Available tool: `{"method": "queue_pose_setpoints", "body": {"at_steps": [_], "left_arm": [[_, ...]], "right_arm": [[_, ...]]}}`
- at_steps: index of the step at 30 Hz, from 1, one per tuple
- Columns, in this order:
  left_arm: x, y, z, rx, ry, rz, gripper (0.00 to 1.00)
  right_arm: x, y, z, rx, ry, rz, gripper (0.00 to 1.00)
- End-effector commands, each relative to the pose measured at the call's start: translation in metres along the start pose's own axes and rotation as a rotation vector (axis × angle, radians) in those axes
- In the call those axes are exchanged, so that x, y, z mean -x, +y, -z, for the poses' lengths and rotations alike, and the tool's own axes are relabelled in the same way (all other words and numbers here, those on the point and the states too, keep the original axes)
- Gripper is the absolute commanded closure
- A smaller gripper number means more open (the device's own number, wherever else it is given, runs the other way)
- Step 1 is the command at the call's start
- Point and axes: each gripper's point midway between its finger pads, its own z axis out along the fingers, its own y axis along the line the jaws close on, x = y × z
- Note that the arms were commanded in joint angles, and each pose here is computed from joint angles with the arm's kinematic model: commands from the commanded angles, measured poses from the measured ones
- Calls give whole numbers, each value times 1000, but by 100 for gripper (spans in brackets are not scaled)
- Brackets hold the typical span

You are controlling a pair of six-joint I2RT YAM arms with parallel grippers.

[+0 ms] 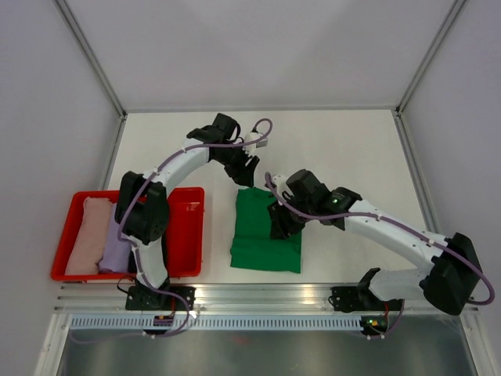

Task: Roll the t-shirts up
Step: Roll the tshirt

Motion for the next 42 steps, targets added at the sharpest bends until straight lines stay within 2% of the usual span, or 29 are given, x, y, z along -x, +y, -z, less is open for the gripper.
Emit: {"method": "queue_pose_setpoints", "body": {"at_steps": [1,4,5,7,9,12,14,18,22,27,32,38,42], "left_arm": [[10,-15,49,-50,-64,-80,39],[-4,-18,72,-1,-44,-219,39],[0,-32,87,26,-65,-296,37],[-36,-37,81,89,44,-379,36],[-64,-64,73,102,94,-485,35],[-98,-98,61,100,120,-623,17],[-114,-120,56,68,108,-681,12],[-130,-143,50,47,101,-780,12],[-145,-172,32,4,109,-909,14],[-153,-187,18,-6,117,-1015,19],[-167,-212,7,-60,102,-1143,21],[-187,-201,-11,-25,177,-1176,28],[-187,-185,-16,58,211,-1177,30]], "right_arm": [[-36,-14,22,-120,72,-347,50],[-63,-41,23,-231,135,-499,50],[-69,-50,23,-279,135,-526,50],[-71,-55,25,-311,115,-547,49],[-77,-56,22,-314,102,-574,48],[-91,-53,9,-269,126,-628,47],[-99,-50,2,-245,145,-651,47],[-91,-56,-8,-238,106,-620,47],[-100,-56,-20,-201,123,-621,49],[-99,-58,-30,-181,102,-623,61],[-101,-57,-32,-168,91,-634,65],[-107,-55,-32,-149,89,-630,65],[-104,-52,-32,-127,93,-617,65]]}}
